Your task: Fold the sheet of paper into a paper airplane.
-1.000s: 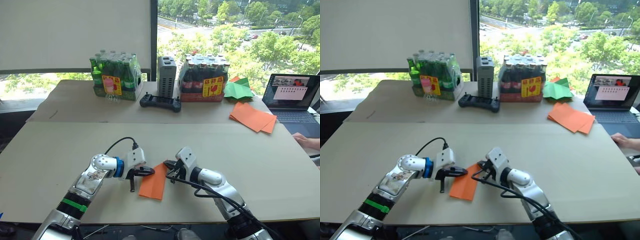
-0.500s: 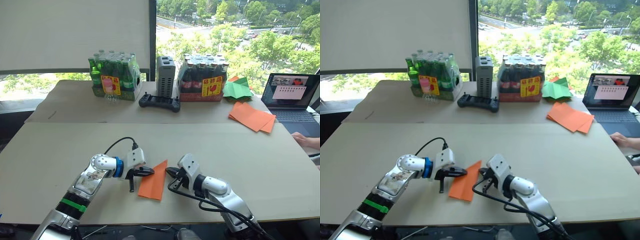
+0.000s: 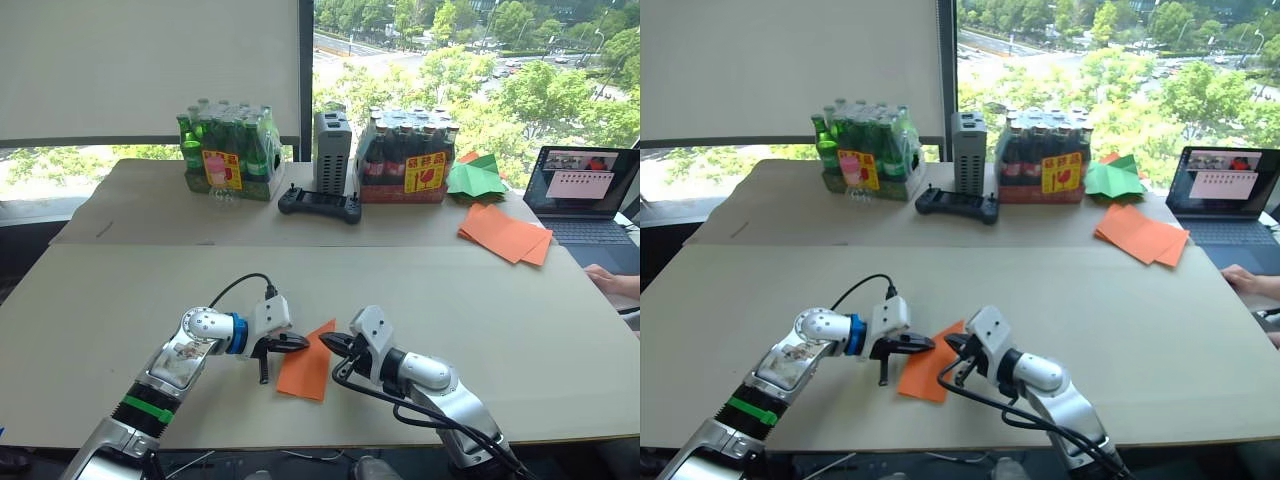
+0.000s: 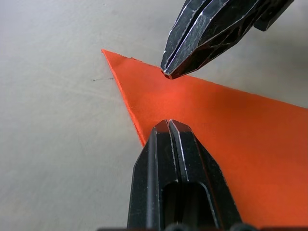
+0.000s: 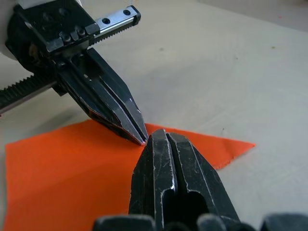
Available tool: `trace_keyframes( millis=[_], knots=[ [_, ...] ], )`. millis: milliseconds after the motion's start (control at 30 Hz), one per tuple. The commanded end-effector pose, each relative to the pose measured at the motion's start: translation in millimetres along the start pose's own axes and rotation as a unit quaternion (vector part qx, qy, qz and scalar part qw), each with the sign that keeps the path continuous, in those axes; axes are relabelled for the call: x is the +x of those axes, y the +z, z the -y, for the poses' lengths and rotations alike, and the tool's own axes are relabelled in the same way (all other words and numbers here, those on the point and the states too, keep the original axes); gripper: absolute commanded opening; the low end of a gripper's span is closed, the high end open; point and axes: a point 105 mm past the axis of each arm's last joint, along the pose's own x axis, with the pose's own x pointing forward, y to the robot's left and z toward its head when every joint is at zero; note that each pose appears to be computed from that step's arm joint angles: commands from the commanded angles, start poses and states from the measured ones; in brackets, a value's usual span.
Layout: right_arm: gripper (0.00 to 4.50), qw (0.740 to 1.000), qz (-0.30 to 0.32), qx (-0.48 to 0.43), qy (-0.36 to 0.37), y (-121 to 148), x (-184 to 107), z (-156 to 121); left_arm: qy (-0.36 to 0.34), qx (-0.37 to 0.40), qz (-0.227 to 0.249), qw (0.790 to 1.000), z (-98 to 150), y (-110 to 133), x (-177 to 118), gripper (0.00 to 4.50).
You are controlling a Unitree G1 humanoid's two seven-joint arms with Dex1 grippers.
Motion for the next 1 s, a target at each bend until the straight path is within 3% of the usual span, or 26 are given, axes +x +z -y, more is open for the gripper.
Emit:
trace_keyframes(
  millis=[33,267,1000],
  knots=[
    [0.00,1.000,-0.021,-0.016,-0.011,-9,-1,3,-0.011,-0.011,-0.037,0.999,5,-17,1,0.02],
    [0.00,0.999,-0.042,0.004,0.026,-26,-5,-13,-0.012,-0.011,-0.038,0.999,6,-17,1,0.02],
    [0.00,0.993,-0.051,0.010,0.105,-28,-17,-44,-0.012,-0.007,-0.038,0.999,4,-16,3,0.02]
  ],
)
